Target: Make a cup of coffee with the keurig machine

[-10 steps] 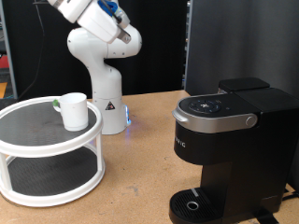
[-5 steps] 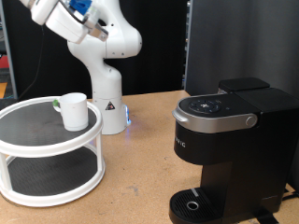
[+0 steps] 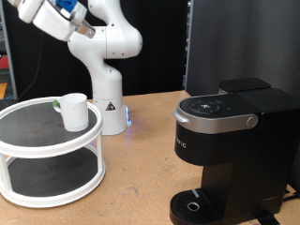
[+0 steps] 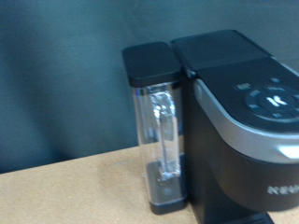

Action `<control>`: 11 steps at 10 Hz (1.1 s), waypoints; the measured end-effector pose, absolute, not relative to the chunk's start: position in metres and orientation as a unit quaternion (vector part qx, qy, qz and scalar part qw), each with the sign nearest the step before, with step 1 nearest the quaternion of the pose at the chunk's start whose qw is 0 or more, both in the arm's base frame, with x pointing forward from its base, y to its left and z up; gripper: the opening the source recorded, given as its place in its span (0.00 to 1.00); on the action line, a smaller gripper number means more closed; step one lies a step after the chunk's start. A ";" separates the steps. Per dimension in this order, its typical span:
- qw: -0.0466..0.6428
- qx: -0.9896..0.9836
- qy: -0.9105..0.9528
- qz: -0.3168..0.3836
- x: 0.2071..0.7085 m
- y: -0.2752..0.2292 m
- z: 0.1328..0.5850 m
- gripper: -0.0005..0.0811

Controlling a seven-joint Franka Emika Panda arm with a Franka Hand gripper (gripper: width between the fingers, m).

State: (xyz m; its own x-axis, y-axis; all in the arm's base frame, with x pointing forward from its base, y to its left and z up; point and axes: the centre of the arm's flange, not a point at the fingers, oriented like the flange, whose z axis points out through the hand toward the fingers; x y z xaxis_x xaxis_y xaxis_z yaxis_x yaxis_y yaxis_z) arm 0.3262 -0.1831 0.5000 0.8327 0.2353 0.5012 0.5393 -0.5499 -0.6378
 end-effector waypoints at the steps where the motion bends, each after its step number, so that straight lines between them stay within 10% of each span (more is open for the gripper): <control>1: 0.415 -0.864 -0.213 -0.189 0.320 -0.194 0.496 0.01; 11: 0.401 -0.869 -0.181 -0.227 0.259 -0.264 0.475 0.01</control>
State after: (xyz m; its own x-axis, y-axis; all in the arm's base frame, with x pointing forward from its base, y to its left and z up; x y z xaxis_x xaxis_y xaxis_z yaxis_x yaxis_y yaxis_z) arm 0.2592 -0.2639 0.4752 0.8317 0.1329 0.5391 0.4966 -0.6123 -0.6152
